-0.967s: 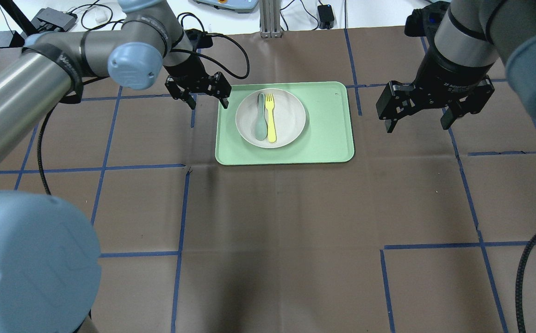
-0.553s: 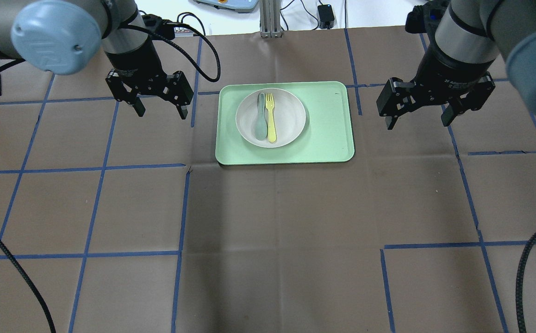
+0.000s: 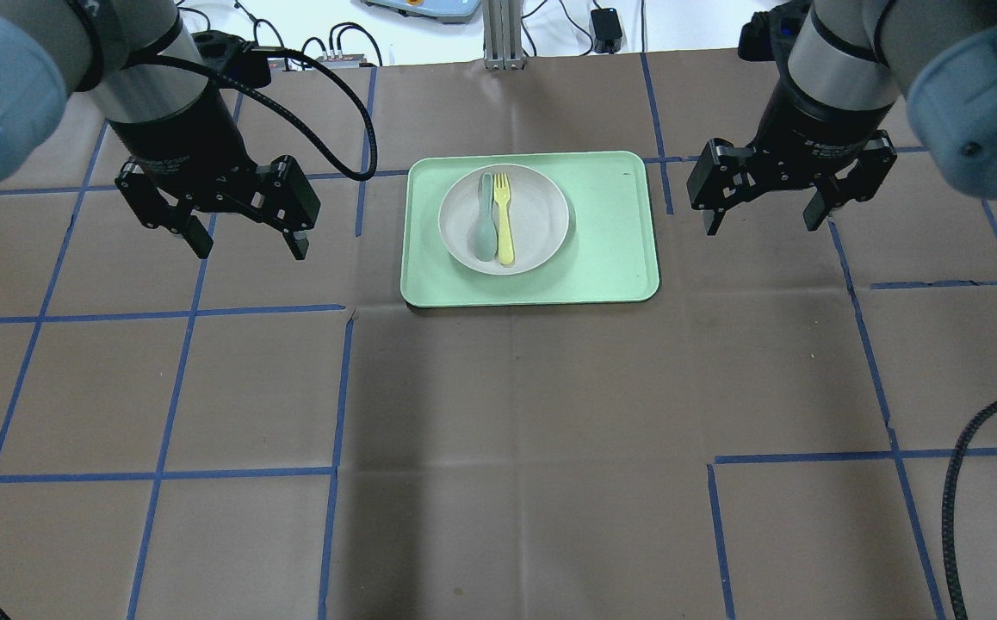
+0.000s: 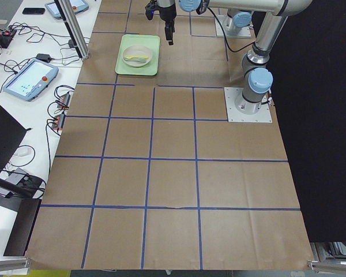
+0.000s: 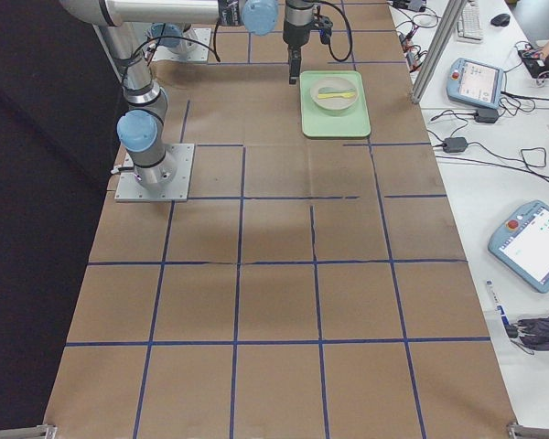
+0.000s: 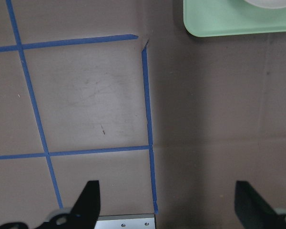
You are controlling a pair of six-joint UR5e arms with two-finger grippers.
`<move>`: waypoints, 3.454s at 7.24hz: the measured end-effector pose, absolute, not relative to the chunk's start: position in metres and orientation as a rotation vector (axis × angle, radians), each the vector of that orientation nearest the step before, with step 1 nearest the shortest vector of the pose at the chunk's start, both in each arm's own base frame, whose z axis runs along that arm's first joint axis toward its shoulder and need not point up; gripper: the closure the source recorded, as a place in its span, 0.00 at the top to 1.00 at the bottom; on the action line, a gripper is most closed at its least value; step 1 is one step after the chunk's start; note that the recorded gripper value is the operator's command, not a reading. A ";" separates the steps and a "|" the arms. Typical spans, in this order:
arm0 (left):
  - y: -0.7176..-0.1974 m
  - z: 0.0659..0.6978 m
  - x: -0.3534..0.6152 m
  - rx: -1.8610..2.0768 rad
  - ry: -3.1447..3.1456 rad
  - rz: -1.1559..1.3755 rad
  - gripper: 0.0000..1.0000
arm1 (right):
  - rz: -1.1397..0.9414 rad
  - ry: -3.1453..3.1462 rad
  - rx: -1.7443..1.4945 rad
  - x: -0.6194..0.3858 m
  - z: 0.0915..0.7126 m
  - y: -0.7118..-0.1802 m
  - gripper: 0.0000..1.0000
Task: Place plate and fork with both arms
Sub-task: 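Move the right gripper over the yellow fork on the plate, then lower the right gripper and grasp the yellow fork handle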
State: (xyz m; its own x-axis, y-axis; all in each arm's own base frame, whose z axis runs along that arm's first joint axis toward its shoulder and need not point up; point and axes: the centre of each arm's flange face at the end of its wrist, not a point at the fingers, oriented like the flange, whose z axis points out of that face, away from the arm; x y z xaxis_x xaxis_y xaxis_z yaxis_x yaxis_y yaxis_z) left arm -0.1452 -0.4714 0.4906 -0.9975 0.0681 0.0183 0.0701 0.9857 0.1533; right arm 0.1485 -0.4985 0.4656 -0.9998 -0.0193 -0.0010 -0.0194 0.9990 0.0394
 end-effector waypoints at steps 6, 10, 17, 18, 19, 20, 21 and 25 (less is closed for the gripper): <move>-0.454 0.498 -0.145 -0.289 -3.104 -0.228 1.00 | -0.023 3.138 -0.069 0.254 0.413 -0.592 1.00; -0.435 0.482 -0.111 -0.073 -3.152 -0.273 1.00 | -0.039 3.138 0.001 0.355 0.351 -0.634 1.00; -0.458 0.479 -0.106 0.088 -3.195 -0.181 1.00 | 0.000 3.157 -0.006 0.377 0.258 -0.659 0.56; -0.460 0.477 -0.109 0.075 -3.184 -0.182 1.00 | 0.004 3.158 -0.003 0.377 0.249 -0.661 0.53; -0.461 0.476 -0.111 0.060 -3.179 -0.185 1.00 | 0.012 3.160 -0.003 0.378 0.240 -0.662 0.52; -0.461 0.474 -0.114 0.037 -3.174 -0.190 1.00 | 0.022 3.162 -0.004 0.379 0.233 -0.663 0.49; -0.463 0.472 -0.118 0.017 -3.168 -0.194 1.00 | 0.031 3.164 -0.006 0.379 0.228 -0.663 0.49; -0.464 0.466 -0.127 -0.047 -3.161 -0.193 1.00 | 0.031 3.163 -0.013 0.382 0.210 -0.667 0.48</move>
State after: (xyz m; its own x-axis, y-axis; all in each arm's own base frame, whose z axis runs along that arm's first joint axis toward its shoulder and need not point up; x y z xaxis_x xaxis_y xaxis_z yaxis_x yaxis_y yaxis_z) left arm -0.1265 -0.4637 0.4662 -0.9992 0.0309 -0.0240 0.0277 0.9921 0.1221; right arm 0.3818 -0.6674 0.2097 -0.9997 -0.0082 0.0210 -0.0078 0.9998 0.0197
